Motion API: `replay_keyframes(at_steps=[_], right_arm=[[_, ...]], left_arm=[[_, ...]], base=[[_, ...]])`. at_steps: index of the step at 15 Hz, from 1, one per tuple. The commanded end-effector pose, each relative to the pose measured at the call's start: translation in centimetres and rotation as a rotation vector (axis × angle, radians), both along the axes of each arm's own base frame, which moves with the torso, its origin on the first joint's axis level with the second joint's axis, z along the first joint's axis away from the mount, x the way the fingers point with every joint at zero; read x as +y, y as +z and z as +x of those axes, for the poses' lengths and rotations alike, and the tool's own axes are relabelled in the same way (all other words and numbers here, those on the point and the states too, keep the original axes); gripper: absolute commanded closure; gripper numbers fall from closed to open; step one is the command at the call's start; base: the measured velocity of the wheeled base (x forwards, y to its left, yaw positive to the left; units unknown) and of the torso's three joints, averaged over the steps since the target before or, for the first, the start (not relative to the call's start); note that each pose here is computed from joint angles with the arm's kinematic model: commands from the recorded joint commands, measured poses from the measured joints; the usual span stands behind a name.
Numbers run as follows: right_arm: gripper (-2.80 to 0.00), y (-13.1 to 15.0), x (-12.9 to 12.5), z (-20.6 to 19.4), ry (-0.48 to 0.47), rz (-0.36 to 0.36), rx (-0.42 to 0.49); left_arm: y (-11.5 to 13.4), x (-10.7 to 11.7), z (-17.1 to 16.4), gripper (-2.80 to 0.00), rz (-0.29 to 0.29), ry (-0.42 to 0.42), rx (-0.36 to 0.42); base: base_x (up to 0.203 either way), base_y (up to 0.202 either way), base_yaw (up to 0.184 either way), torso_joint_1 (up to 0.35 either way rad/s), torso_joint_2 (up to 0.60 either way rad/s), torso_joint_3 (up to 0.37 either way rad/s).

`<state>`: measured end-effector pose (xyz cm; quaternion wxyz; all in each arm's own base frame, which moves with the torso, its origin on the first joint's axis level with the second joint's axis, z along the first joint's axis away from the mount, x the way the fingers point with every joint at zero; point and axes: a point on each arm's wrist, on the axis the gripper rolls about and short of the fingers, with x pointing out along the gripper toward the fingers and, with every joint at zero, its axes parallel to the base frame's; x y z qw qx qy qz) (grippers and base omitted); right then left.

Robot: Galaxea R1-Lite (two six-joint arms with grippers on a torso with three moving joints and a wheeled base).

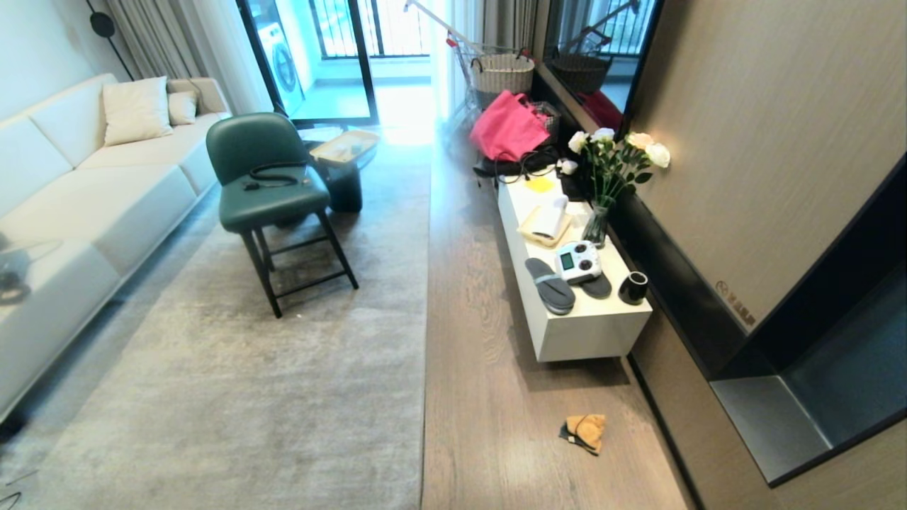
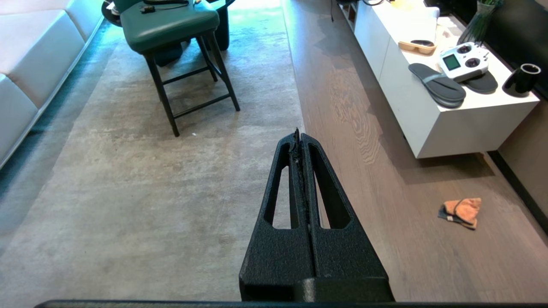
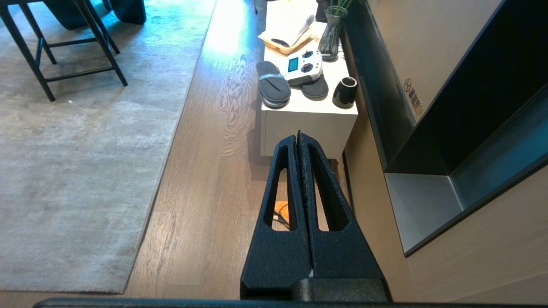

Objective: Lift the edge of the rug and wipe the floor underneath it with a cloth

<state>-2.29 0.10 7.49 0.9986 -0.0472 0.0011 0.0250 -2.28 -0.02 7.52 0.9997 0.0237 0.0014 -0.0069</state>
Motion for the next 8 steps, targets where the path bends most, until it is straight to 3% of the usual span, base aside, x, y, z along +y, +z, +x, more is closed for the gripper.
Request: replay_keyframes(at_steps=[1, 8], right_arm=[[0.00, 0.00, 0.00, 0.01, 0.001, 0.000, 0.002], [0.00, 0.00, 0.00, 0.01, 0.001, 0.000, 0.002]], left_arm=[[0.00, 0.00, 0.00, 0.00, 0.000, 0.000, 0.000], [0.00, 0.00, 0.00, 0.00, 0.000, 0.000, 0.000]], base=[[0.000, 0.000, 0.000, 0.000, 0.00, 0.000], [0.000, 0.000, 0.000, 0.000, 0.00, 0.000]])
